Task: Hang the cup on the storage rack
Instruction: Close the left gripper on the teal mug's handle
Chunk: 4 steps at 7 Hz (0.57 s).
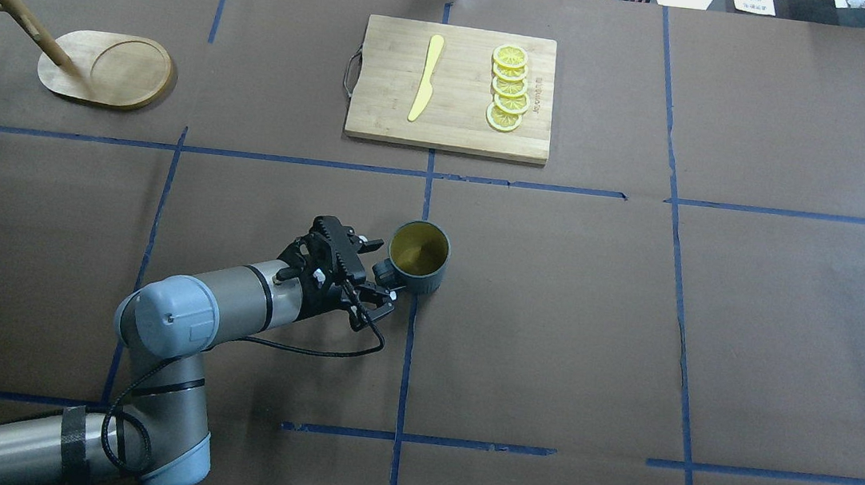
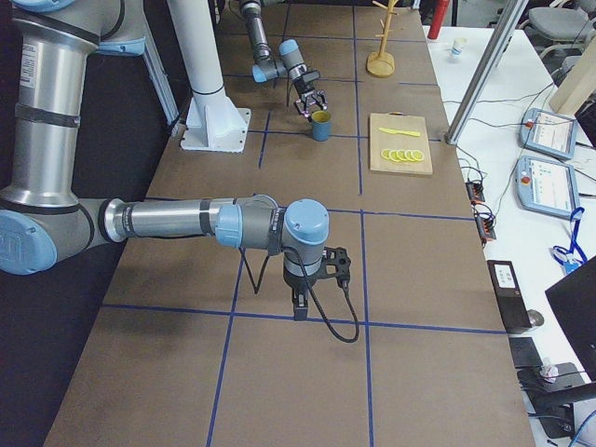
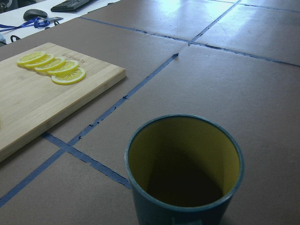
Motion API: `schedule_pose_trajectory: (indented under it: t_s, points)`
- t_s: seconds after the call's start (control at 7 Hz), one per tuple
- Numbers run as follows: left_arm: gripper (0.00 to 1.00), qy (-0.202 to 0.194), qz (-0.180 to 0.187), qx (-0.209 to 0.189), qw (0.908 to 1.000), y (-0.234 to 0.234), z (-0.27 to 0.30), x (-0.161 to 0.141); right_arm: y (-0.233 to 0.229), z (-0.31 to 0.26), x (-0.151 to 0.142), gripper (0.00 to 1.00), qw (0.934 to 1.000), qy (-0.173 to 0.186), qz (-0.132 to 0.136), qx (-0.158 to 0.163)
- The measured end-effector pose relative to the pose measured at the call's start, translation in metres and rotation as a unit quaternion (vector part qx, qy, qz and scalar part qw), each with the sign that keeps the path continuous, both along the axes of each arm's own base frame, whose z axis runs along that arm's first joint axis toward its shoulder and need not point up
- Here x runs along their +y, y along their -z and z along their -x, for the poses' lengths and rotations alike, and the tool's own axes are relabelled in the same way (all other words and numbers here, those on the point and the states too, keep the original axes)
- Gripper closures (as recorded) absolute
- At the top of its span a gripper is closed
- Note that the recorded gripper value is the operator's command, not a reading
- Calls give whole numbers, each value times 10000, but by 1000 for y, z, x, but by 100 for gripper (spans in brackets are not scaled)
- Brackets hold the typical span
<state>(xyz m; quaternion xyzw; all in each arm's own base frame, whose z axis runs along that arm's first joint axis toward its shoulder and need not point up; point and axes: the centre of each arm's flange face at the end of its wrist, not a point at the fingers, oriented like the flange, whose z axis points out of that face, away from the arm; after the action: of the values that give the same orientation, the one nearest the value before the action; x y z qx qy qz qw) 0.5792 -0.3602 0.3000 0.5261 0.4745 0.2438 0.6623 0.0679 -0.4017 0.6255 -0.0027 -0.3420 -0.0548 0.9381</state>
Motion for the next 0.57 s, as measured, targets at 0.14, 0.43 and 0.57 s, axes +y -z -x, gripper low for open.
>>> schedule_pose_trajectory:
  t_s: [0.14,0.43,0.57]
  points:
    - [100,-18,131,41,9999,-2,-4,2,0,0,0,0,10000,0,0,0]
    - [100,-36,432,222,9988,0,-6,4,0,0,0,0,10000,0,0,1]
    - [100,-39,489,286,9984,2,-6,4,0,0,0,0,10000,0,0,1]
